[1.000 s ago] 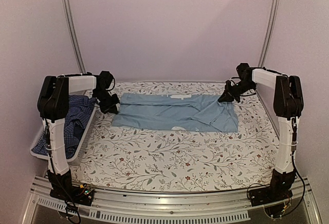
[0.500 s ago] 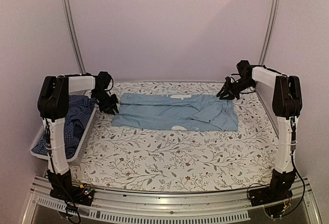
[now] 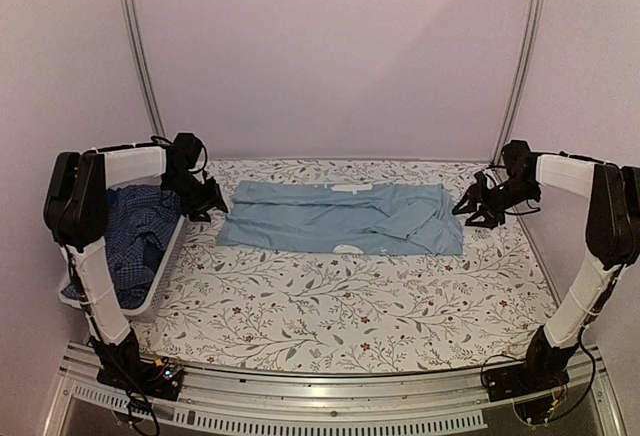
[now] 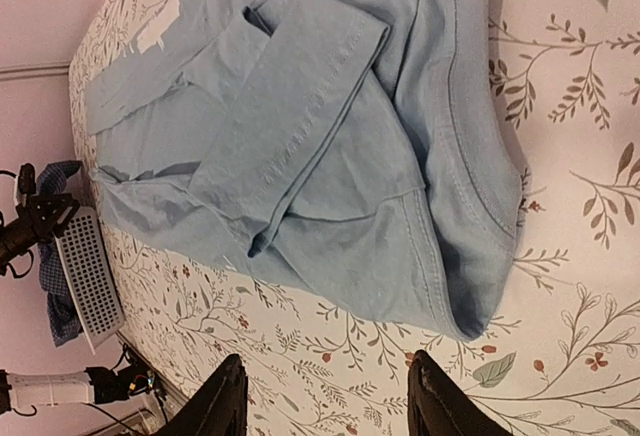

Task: Fold and stack the mixed laundry pile
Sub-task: Fold the 1/3-folded T-shirt at the center of the board.

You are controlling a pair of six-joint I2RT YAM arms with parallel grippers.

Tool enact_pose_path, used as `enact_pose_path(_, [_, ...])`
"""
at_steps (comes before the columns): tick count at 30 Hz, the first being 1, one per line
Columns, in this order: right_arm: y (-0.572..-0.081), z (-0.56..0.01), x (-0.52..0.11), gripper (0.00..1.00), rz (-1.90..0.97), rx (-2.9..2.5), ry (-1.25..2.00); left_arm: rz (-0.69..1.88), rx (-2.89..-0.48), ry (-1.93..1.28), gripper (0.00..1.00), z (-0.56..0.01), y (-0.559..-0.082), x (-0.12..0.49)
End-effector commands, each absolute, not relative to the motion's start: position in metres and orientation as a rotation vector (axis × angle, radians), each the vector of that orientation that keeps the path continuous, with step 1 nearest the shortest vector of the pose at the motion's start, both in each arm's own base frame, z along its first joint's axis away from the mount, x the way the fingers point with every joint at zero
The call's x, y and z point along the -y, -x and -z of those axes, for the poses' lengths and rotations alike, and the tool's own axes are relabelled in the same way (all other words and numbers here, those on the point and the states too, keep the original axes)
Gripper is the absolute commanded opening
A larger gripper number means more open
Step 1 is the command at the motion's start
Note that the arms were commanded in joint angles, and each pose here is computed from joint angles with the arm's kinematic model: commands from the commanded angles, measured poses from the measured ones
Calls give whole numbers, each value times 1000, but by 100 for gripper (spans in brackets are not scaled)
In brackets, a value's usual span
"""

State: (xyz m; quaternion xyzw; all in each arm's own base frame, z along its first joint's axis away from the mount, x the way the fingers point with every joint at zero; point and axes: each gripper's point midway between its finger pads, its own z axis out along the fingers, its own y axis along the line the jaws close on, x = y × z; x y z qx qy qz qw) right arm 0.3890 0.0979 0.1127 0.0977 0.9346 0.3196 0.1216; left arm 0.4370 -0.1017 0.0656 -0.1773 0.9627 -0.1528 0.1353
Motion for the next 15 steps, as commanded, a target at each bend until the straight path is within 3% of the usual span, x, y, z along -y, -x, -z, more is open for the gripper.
enact_pose_path(1, [-373, -94, -101, 51, -896, -2718, -204, 432, -2844, 505, 53, -48, -418, 98])
enact_pose_path(7, [-359, -74, -107, 49, -826, -2773, -120, 461, -2893, 469, 46, -29, -412, 107])
enact_pose_path(15, [-352, -43, -105, 52, -660, -2869, -59, 444, -2940, 439, 46, -14, -404, 116])
